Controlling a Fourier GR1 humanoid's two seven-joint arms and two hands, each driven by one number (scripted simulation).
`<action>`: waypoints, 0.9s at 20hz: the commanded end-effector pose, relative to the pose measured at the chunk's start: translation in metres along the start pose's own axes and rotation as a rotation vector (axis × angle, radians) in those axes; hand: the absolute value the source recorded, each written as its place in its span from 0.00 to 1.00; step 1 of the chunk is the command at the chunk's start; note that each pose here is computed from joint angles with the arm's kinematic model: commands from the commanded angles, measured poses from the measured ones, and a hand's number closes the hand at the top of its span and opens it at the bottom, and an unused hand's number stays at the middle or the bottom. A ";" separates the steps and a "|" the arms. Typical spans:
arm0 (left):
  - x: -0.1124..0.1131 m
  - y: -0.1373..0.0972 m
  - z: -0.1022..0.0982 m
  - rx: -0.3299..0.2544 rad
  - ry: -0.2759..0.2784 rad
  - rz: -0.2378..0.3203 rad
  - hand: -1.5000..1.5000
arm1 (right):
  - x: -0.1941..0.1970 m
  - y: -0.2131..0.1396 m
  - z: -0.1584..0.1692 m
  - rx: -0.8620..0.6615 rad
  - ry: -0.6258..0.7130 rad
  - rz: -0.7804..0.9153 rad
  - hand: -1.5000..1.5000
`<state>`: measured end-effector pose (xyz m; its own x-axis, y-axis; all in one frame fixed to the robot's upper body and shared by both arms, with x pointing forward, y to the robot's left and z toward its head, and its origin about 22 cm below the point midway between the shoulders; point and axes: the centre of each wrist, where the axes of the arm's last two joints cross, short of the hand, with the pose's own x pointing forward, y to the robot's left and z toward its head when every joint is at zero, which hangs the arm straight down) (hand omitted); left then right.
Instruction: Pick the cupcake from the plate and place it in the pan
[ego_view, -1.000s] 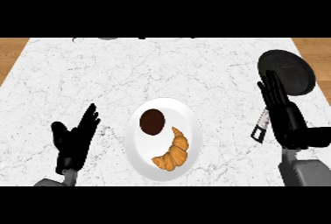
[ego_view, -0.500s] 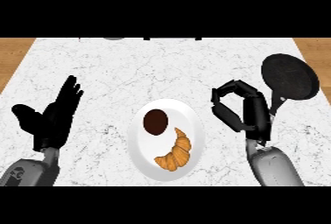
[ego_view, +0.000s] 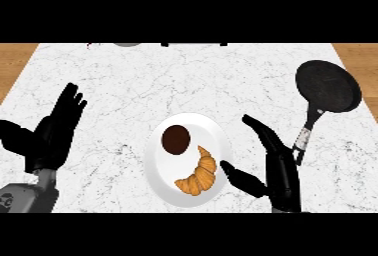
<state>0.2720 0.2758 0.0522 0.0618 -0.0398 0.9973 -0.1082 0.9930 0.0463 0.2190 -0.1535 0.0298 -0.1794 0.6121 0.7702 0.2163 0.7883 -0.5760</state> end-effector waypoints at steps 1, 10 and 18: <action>0.008 0.006 -0.002 -0.008 -0.004 0.006 0.50 | 0.037 -0.017 0.002 0.028 -0.022 0.149 0.00; 0.011 -0.013 -0.001 -0.019 -0.001 0.006 0.50 | 0.098 0.002 -0.060 0.284 0.090 0.447 0.00; 0.009 -0.010 -0.005 -0.033 -0.014 -0.002 0.50 | 0.121 0.045 -0.088 0.644 0.250 0.577 0.00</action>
<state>0.2771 0.2716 0.0587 0.0490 -0.0383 0.9981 -0.0765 0.9962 0.0419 0.2817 -0.0672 0.1237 -0.0109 0.9252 0.3794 -0.2175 0.3681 -0.9040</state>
